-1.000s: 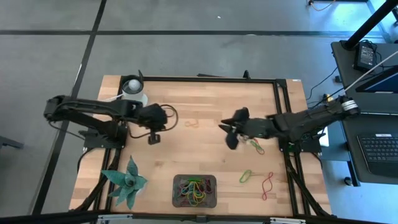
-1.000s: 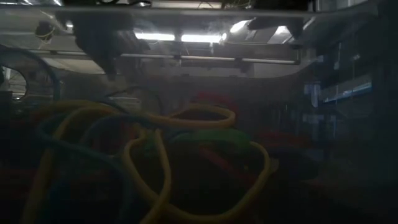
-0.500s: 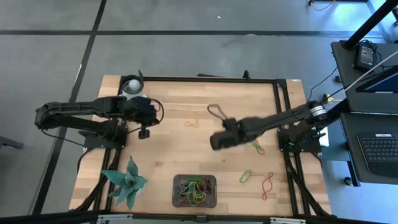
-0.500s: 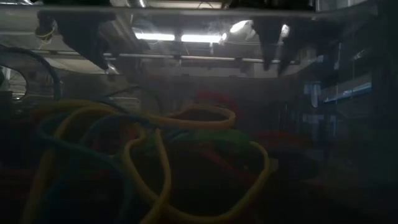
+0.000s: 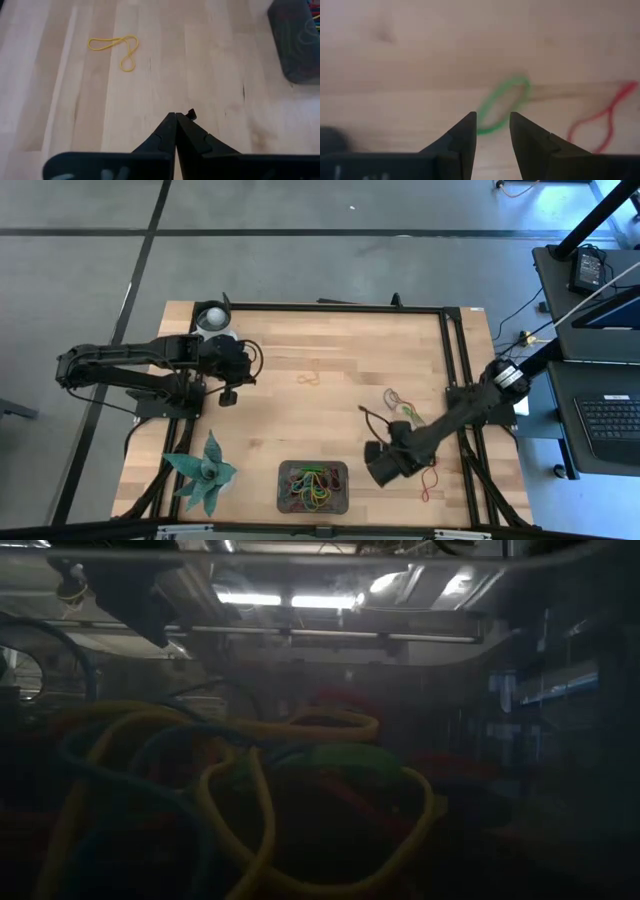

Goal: Pick and place rubber bands into bin
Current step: Put the green rubber band into the black bin

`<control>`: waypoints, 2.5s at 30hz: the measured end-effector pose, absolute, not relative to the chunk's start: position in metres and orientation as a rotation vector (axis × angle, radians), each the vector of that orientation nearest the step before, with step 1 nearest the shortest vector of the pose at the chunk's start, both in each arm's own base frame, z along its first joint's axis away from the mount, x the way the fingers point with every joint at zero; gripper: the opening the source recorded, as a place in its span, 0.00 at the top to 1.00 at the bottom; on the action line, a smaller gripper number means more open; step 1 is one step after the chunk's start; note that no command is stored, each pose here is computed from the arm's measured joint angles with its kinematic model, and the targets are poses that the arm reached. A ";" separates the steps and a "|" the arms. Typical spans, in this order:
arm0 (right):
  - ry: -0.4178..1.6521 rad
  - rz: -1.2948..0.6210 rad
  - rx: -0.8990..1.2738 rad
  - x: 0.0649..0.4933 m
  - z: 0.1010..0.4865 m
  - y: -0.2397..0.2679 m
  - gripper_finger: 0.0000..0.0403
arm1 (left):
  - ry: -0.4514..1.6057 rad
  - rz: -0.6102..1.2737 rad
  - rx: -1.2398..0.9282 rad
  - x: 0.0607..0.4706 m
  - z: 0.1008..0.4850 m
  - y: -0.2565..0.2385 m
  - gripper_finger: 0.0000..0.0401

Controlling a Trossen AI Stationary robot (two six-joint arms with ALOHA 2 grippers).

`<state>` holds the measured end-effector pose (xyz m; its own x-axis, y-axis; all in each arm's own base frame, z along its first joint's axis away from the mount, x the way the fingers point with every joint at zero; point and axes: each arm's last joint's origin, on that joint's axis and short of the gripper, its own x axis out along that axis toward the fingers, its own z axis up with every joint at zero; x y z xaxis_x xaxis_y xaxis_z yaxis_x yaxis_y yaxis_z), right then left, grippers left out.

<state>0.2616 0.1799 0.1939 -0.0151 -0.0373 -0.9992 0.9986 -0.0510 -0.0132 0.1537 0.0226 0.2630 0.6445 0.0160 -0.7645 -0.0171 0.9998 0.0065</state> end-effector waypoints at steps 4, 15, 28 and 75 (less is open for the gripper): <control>1.203 -1.302 1.179 0.249 0.177 0.182 0.70 | 0.870 0.030 -0.031 0.154 0.263 0.023 1.00; 1.247 -1.245 1.102 0.226 0.141 0.181 0.70 | 0.868 0.063 -0.154 0.154 0.263 0.018 0.99; 1.286 -1.079 1.011 0.223 0.129 0.179 0.98 | 0.865 0.083 -0.175 0.155 0.263 0.017 0.99; 0.893 -0.787 1.279 0.444 0.204 0.255 1.00 | 1.010 -0.008 -0.021 0.143 0.255 0.016 0.99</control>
